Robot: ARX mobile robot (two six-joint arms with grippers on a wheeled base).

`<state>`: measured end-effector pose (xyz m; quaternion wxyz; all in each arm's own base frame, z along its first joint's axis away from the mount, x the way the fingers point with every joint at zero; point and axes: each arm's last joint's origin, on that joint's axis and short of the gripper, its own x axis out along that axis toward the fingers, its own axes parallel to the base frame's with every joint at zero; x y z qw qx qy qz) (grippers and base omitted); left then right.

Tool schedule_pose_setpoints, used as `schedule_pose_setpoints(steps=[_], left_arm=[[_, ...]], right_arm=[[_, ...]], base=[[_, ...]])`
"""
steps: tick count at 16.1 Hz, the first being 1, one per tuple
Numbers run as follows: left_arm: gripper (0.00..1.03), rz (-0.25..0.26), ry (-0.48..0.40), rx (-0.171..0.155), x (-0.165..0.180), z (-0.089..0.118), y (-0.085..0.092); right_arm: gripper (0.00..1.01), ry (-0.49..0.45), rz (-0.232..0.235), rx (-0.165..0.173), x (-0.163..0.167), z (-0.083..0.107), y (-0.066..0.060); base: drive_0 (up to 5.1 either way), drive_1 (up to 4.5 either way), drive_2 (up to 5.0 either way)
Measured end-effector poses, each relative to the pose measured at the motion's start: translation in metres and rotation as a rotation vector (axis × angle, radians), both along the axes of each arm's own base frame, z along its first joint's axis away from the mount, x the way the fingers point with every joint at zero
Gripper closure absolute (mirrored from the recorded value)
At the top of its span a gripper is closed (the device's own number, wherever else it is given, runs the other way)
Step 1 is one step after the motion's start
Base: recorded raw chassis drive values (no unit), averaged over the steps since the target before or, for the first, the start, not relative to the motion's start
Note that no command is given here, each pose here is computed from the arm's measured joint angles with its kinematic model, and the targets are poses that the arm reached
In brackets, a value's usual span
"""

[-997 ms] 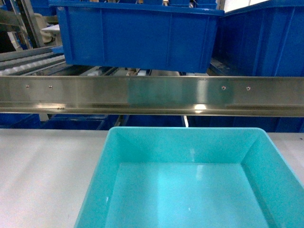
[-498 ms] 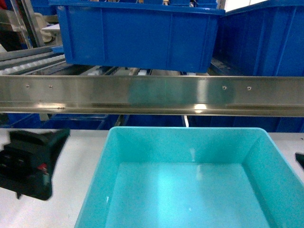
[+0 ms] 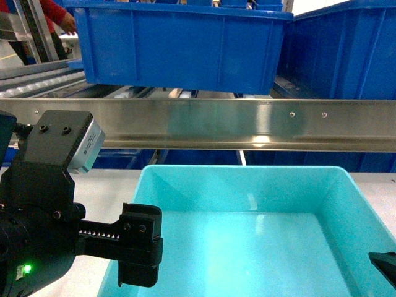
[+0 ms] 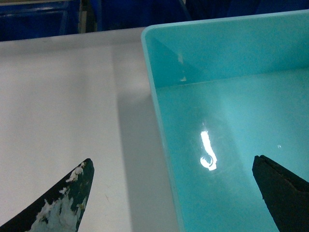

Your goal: Organize blue bins on left shelf correctly

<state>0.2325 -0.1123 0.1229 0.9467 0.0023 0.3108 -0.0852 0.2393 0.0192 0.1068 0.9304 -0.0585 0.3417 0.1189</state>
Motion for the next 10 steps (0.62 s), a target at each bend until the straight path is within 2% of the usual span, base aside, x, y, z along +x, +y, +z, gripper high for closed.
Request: schedule_pose_setpoints(steps=[2, 7, 8, 10], left_arm=[[0.05, 0.022, 0.039, -0.02, -0.002, -0.008, -0.002], [0.05, 0.05, 0.177, -0.105, -0.008, -0.028, -0.01], [0.05, 0.078, 0.195, -0.091, -0.009, -0.032, -0.009], [0.05, 0.099, 0.213, -0.074, -0.009, -0.039, -0.008]], right_arm=[[0.03, 0.005, 0.003, 0.001, 0.0, -0.002, 0.0], [0.03, 0.055, -0.002, -0.026, -0.001, -0.018, -0.003], [0.03, 0.06, -0.006, -0.025, -0.002, -0.021, -0.005], [0.03, 0.058, -0.006, -0.025, -0.001, -0.024, -0.005]], base=[[0.0, 0.0, 0.0], [0.0, 0.0, 0.0], [0.0, 0.0, 0.0], [0.0, 0.0, 0.0]])
